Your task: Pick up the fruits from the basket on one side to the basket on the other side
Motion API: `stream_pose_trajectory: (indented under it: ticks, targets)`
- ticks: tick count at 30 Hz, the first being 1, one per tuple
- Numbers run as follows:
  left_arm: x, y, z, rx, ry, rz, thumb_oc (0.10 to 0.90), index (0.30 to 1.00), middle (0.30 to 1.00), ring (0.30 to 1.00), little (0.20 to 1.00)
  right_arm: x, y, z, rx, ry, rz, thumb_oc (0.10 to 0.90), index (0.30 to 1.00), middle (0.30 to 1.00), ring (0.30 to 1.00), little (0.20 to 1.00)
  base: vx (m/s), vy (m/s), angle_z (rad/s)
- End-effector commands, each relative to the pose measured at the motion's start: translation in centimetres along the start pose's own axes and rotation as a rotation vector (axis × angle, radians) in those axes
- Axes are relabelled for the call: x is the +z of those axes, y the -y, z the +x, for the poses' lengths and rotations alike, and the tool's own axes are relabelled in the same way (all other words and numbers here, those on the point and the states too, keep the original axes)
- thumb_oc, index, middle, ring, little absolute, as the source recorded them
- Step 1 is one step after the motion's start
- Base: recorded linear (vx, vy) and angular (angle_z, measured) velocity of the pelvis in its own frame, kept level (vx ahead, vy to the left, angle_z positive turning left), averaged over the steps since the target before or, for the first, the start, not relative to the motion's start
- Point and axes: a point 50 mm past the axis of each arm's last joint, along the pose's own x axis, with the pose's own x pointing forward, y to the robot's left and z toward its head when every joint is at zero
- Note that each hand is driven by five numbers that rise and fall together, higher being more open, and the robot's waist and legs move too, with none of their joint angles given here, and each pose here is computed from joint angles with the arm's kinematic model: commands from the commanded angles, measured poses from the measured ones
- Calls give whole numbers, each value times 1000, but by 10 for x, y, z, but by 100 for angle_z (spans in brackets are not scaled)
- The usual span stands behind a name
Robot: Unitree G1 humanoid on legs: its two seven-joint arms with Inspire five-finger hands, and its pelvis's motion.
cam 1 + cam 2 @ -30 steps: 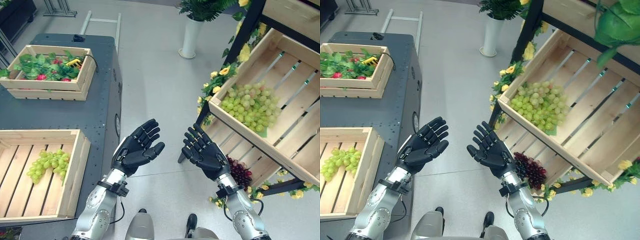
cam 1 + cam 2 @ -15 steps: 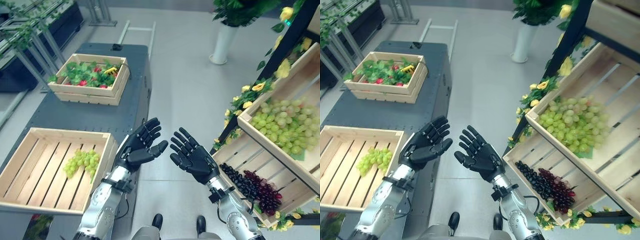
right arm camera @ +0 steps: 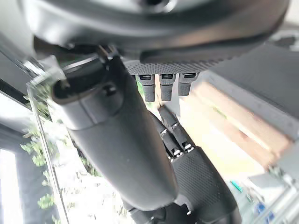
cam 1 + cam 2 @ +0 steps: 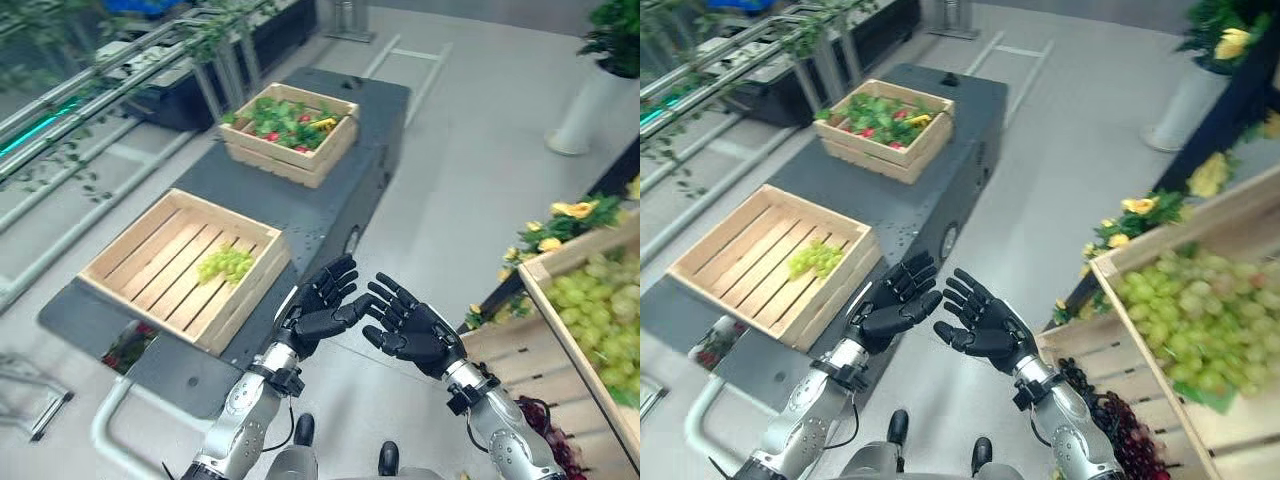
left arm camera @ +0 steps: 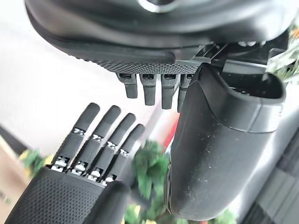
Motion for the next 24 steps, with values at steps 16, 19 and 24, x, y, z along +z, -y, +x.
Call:
stream_pose_trajectory:
  ticks: [16,19,24]
  targets:
    - [68,-4,1,23,294,340,800,900,900,900,900,40,-8,-9,-32,473,159,800,900,900,900,900,67,252,63]
    - [69,-6,5,46,281,397,800,900,900,900,900,39,-11,-7,-26,487,191,800,900,900,900,900,37,233,-1]
    - [72,-6,14,52,268,446,800,900,900,900,900,37,-14,-5,-39,475,203,800,900,900,900,900,55,23,19]
